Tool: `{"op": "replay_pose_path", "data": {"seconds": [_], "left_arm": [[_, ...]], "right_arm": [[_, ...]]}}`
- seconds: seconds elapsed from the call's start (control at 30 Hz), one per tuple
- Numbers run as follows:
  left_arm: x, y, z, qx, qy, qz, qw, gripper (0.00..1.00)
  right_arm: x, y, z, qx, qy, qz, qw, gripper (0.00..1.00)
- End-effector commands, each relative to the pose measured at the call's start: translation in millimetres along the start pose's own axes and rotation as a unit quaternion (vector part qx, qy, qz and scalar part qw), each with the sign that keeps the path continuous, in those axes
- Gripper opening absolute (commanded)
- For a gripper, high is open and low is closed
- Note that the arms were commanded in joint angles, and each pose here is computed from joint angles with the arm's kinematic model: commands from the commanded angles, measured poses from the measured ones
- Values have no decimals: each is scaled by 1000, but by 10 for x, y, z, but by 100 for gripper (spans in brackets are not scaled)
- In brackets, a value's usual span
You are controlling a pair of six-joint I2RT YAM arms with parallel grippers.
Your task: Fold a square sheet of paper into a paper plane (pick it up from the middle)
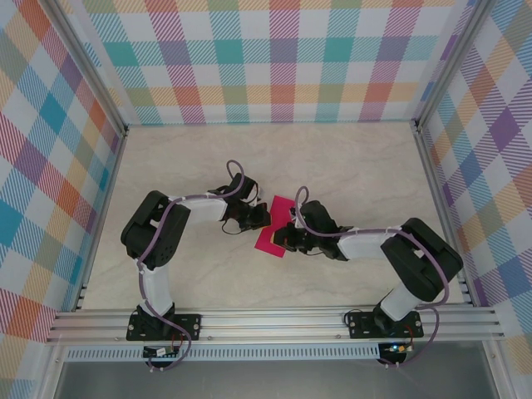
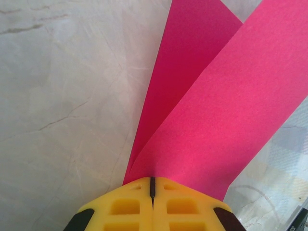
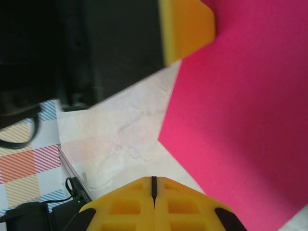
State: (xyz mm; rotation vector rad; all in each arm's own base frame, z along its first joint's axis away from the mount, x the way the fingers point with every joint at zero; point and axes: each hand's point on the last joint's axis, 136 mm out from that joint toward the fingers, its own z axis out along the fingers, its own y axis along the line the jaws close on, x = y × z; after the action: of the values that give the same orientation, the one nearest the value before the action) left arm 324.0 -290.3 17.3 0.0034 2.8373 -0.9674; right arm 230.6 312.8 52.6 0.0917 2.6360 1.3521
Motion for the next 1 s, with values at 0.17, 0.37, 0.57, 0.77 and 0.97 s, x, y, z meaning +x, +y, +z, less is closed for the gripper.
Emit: {"op": "replay_pose_path", "data": {"seconds": [0.17, 0.37, 0.57, 0.77, 0.97], "left_arm": [[376, 594, 243, -102, 50, -21, 993, 0], [384, 601, 255, -102, 53, -21, 993, 0], [391, 612, 258, -104, 54, -22, 993, 0], [394, 631, 254, -108, 53, -23, 992, 0], [424, 670, 273, -112, 57, -25, 992, 0]], "right_arm": [[216, -359, 64, 27, 24, 31, 999, 0], [-46, -168, -66, 12, -11, 24, 1000, 0], [-527, -110, -195, -13, -48, 30, 998, 0], [-600, -264, -46, 1, -44, 40, 998, 0], [-512, -572, 30, 39, -39, 56, 997, 0]]}}
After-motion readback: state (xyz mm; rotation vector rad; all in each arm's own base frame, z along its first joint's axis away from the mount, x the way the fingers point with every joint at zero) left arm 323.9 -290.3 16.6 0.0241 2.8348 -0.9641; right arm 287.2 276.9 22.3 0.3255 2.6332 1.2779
